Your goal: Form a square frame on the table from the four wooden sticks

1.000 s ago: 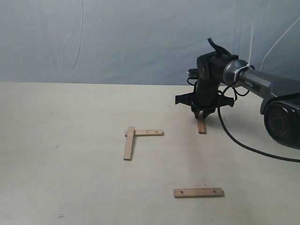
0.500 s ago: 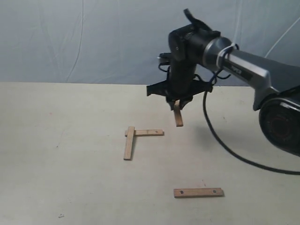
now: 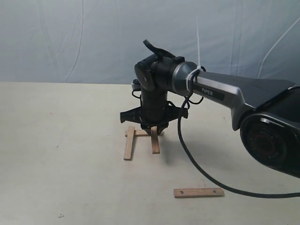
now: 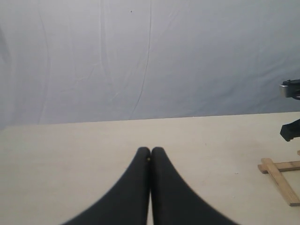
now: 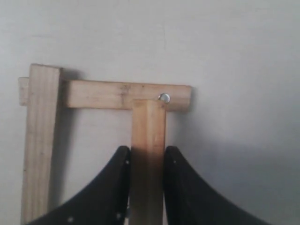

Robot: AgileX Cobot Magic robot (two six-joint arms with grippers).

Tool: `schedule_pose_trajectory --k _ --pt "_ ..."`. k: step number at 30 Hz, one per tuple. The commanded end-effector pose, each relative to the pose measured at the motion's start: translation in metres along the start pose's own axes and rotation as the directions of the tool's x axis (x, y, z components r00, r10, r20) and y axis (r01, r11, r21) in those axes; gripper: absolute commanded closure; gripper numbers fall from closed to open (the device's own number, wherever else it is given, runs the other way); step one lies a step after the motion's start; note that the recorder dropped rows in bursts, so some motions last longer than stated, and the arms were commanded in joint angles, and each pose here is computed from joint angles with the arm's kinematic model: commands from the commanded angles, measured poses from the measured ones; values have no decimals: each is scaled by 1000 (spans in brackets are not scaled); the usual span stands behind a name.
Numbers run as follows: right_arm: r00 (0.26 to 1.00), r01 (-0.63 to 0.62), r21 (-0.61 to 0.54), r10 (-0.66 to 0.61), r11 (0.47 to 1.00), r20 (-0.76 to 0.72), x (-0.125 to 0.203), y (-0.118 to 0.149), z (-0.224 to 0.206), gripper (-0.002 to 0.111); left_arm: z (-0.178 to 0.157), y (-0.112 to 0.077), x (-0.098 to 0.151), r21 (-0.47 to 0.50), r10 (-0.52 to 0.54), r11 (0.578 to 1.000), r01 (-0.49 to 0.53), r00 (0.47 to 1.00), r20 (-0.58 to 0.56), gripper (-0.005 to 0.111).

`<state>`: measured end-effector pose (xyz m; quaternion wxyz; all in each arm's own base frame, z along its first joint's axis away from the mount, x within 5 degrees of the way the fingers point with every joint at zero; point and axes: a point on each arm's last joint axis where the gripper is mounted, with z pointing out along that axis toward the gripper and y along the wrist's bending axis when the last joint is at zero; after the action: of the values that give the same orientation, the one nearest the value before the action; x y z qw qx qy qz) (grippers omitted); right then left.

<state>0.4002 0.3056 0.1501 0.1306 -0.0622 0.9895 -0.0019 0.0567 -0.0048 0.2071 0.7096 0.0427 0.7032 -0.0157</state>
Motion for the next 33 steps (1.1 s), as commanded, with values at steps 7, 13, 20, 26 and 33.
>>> schedule_pose_trajectory --k 7,13,20,26,33 --pt "997 -32 21 30 999 66 0 -4 9 108 0 0 1 7 -2 1000 2 1000 4 107" --pt "998 -40 37 37 999 58 1 -5 26 108 0 0 1 7 -2 1000 2 1000 4 107" --pt "995 -47 12 46 999 92 -4 -5 12 108 0 0 1 7 1 1000 -1 1000 5 107" --pt "992 3 21 -5 1000 128 -15 -23 -38 109 0 0 1 7 1 1000 -1 1000 5 107" --pt "984 66 42 -72 997 164 2 -52 -73 109 0 0 1 7 1 1000 -1 1000 5 107"
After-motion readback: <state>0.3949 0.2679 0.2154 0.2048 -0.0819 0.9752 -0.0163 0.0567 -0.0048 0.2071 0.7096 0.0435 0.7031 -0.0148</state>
